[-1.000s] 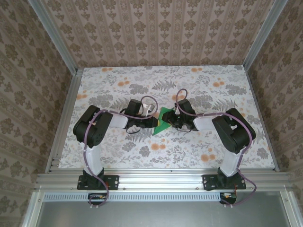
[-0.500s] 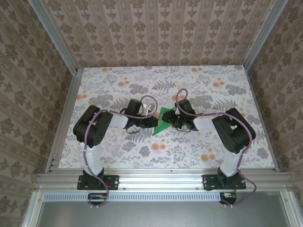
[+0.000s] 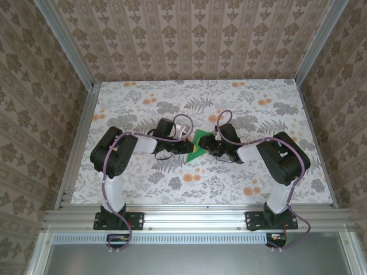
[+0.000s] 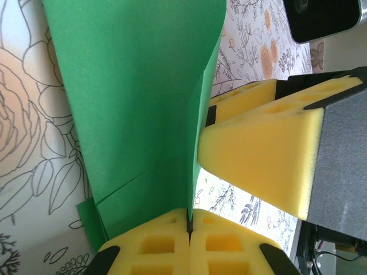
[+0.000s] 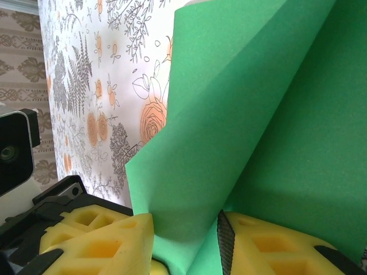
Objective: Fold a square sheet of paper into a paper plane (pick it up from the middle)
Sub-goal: Fourth fold the wing at the center of the table.
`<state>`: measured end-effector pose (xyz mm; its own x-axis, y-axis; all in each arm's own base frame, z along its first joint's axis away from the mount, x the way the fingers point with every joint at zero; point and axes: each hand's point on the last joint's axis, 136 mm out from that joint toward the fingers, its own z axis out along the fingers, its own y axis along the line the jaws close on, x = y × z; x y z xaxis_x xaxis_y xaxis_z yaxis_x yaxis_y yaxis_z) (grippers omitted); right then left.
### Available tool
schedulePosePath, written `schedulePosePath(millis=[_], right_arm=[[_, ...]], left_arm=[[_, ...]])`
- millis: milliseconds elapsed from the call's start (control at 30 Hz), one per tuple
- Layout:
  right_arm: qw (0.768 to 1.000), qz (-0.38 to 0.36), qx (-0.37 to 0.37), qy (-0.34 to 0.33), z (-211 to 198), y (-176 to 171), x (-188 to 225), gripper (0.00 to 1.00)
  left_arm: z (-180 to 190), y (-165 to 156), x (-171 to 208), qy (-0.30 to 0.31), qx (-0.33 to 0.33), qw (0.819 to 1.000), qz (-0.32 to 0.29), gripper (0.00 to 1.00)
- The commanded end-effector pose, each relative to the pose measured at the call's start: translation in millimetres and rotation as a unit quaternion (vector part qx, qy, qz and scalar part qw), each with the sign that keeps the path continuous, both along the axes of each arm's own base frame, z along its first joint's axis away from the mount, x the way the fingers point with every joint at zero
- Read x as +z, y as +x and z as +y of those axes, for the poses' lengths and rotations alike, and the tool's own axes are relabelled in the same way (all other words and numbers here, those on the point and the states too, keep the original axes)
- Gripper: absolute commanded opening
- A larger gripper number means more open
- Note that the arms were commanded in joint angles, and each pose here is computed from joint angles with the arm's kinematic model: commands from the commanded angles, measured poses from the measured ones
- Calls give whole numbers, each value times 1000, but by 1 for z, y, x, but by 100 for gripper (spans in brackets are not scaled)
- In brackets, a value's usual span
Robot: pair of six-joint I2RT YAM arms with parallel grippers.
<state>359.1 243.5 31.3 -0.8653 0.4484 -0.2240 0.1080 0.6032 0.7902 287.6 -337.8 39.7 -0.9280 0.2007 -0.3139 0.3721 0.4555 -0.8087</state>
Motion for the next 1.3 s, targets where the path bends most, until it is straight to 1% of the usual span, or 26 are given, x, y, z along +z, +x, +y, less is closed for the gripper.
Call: schedulePosePath(millis=[0, 233, 400, 467, 600, 733, 867, 1000, 1133, 1267], right_arm=[[997, 62, -12, -38, -19, -22, -41, 37], [995, 76, -11, -59, -23, -26, -48, 37], [992, 88, -8, -89, -27, -29, -53, 37], [990, 93, -7, -103, -29, -30, -55, 39], [989, 94, -7, -111, -30, -30, -55, 39], [991, 78, -4, -106, -27, -26, -47, 40], [996, 43, 4, -83, -18, -15, -21, 41], [996, 21, 6, -82, -15, -7, 5, 42], [994, 33, 4, -106, -20, -7, 8, 42], [993, 42, 9, -114, -18, -8, 5, 41]], left_arm=[[-3, -1, -7, -1, -9, 1000, 13, 3], [5, 0, -18, 10, 13, 999, 32, 2], [6, 1, -19, -3, 24, 999, 49, 2], [6, 2, -19, -6, 28, 998, 57, 0], [7, 3, -19, -16, 39, 997, 72, 0], [11, 6, -20, -19, 54, 995, 83, 0], [14, 7, -24, -18, 61, 994, 91, 0], [16, 5, -27, -17, 62, 993, 96, 0], [16, 6, -27, -17, 61, 993, 95, 0], [15, 5, -29, -17, 59, 994, 96, 0]])
